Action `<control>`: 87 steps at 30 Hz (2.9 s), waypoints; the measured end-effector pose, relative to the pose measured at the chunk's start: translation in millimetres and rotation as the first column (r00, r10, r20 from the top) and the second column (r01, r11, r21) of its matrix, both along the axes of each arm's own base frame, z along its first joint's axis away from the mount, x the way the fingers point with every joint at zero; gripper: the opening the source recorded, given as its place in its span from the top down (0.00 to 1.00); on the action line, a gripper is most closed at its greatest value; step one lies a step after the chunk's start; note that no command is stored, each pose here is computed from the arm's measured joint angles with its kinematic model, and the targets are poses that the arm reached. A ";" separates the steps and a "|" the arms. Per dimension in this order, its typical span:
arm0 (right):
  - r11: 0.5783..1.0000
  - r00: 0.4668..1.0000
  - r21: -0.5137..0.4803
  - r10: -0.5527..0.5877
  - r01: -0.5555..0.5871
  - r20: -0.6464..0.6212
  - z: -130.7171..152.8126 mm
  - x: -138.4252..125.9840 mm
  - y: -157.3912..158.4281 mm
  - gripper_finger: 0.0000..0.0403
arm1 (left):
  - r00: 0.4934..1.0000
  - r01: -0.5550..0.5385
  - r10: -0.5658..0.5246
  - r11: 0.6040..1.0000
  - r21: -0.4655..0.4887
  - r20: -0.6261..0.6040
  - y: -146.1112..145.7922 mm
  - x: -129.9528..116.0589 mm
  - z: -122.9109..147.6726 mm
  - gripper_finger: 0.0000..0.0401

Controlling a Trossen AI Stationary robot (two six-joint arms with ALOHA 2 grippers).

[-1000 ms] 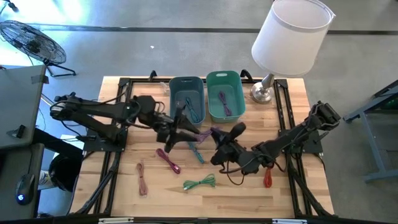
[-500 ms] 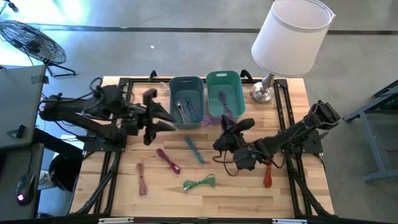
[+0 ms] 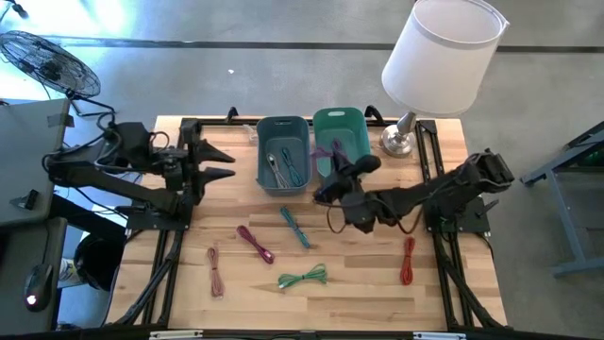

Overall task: Pick & Place USB Port
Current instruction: Put the violet charger cable into the green bin, then put the blue charger cable into the blue bin

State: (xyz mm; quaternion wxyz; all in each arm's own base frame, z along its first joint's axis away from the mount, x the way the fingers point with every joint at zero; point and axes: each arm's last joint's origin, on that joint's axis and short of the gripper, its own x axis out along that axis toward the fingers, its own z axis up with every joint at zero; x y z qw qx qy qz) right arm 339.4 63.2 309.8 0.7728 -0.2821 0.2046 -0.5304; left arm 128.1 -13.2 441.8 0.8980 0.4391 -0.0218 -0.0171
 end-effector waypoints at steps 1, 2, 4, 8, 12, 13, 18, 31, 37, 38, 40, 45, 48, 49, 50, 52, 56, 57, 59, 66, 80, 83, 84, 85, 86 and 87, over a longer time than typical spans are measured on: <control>1.000 1.000 0.009 -0.005 0.005 0.015 -1.0 0.8 -4.3 0.96 | 1.000 0.000 0.000 1.000 0.001 -0.011 0.3 -2.3 -1.0 0.66; 1.000 1.000 0.018 -0.011 0.011 0.028 -2.6 1.6 -9.0 0.96 | 1.000 0.000 0.000 1.000 0.003 -0.026 0.5 -4.1 -2.4 0.66; 0.999 0.997 0.050 -0.009 0.006 0.070 -6.2 3.1 -18.7 0.96 | 0.998 0.000 0.000 1.000 0.004 -0.058 0.7 -6.1 -5.4 0.66; 0.986 0.990 0.160 0.026 -0.048 0.141 -18.9 4.6 -39.0 0.96 | 0.993 0.000 0.001 1.000 0.010 -0.120 0.7 -5.8 -11.6 0.66; 0.950 0.988 0.312 -0.025 -0.023 0.151 -38.3 -2.9 -64.1 0.96 | 0.985 0.001 0.002 1.000 0.016 -0.172 0.4 -3.6 -16.7 0.66; 0.937 0.988 0.350 -0.050 -0.004 0.144 -42.8 -6.0 -70.8 0.96 | 0.984 0.001 0.002 1.000 0.015 -0.180 0.3 -2.6 -17.5 0.66; 0.881 0.982 0.469 -0.138 0.063 0.128 -53.2 -15.3 -95.4 0.96 | 0.979 -0.008 0.007 1.000 -0.001 -0.205 0.2 -0.1 -20.2 0.66; 0.738 0.973 0.670 -0.200 0.074 0.112 -61.9 -23.4 -129.4 0.92 | 0.968 -0.015 0.008 0.999 -0.028 -0.252 -0.5 5.9 -25.0 0.66; 0.714 0.970 0.692 -0.224 0.102 0.089 -64.0 -27.3 -135.6 0.74 | 0.948 -0.054 0.014 0.992 -0.116 -0.319 -1.0 11.5 -31.7 0.66; 0.721 0.970 0.685 -0.228 0.107 0.089 -63.9 -27.5 -135.7 0.71 | 0.942 -0.057 0.016 0.992 -0.114 -0.336 -1.1 12.9 -33.5 0.66; 0.733 0.969 0.671 -0.231 0.113 0.089 -63.4 -27.4 -135.2 0.65 | 0.928 -0.073 0.030 0.992 -0.104 -0.371 -1.4 17.7 -37.6 0.66; 0.769 0.966 0.626 -0.239 0.127 0.098 -61.8 -26.6 -130.5 0.51 | 0.896 -0.105 0.065 0.992 -0.068 -0.439 -2.2 31.8 -46.8 0.66; 0.794 0.975 0.600 -0.198 0.101 0.098 -59.9 -22.9 -125.0 0.44 | 0.882 -0.142 0.107 0.989 -0.044 -0.459 -1.9 39.3 -50.5 0.66; 0.801 0.980 0.593 -0.174 0.082 0.101 -58.7 -20.7 -122.5 0.42 | 0.878 -0.161 0.127 0.986 -0.034 -0.461 -1.6 41.0 -51.3 0.66; 0.808 0.984 0.586 -0.145 0.058 0.102 -57.6 -18.3 -119.4 0.40 | 0.874 -0.178 0.147 0.984 -0.024 -0.462 -1.1 41.8 -51.8 0.66; 0.824 0.993 0.566 -0.073 0.006 0.096 -54.9 -13.1 -112.6 0.38 | 0.871 -0.195 0.166 0.981 -0.016 -0.462 -0.4 41.9 -52.0 0.66; 0.843 0.988 0.517 0.145 -0.148 0.047 -48.1 -1.7 -91.6 0.37 | 0.881 -0.190 0.164 0.982 -0.015 -0.444 0.3 35.6 -48.8 0.66; 0.841 0.978 0.506 0.204 -0.193 0.036 -46.5 0.9 -84.7 0.37 | 0.885 -0.185 0.158 0.983 -0.020 -0.438 0.4 33.3 -47.7 0.66; 0.838 0.956 0.476 0.292 -0.266 0.021 -43.1 4.7 -70.5 0.37 | 0.889 -0.162 0.131 0.986 -0.034 -0.438 0.3 27.9 -46.4 0.66; 0.791 0.842 0.411 0.531 -0.453 -0.093 -39.6 4.4 -13.8 0.36 | 0.850 -0.190 0.107 0.976 -0.110 -0.516 1.2 13.4 -52.1 0.66; 0.318 0.729 0.729 0.589 -0.606 0.349 -46.6 1.3 30.5 0.36 | 0.760 -0.245 0.116 0.962 -0.116 -0.639 2.3 4.8 -64.3 0.66; 0.372 0.760 0.721 0.562 -0.585 0.326 -53.0 4.9 29.8 0.36 | 0.754 -0.244 0.113 0.963 -0.115 -0.647 2.3 4.2 -65.1 0.66; 0.376 0.767 0.726 0.556 -0.575 0.320 -56.7 6.5 29.9 0.36 | 0.749 -0.243 0.111 0.963 -0.116 -0.653 2.2 3.7 -65.6 0.66; 0.374 0.776 0.735 0.544 -0.565 0.319 -60.5 8.3 29.7 0.36 | 0.743 -0.244 0.106 0.962 -0.120 -0.661 2.1 3.1 -66.3 0.66; 0.370 0.783 0.744 0.533 -0.556 0.320 -64.8 10.8 28.8 0.36 | 0.736 -0.247 0.101 0.961 -0.127 -0.669 2.0 2.5 -67.1 0.66; 0.363 0.789 0.752 0.521 -0.550 0.326 -68.6 13.4 28.0 0.36 | 0.731 -0.250 0.098 0.959 -0.132 -0.675 2.0 2.1 -67.6 0.66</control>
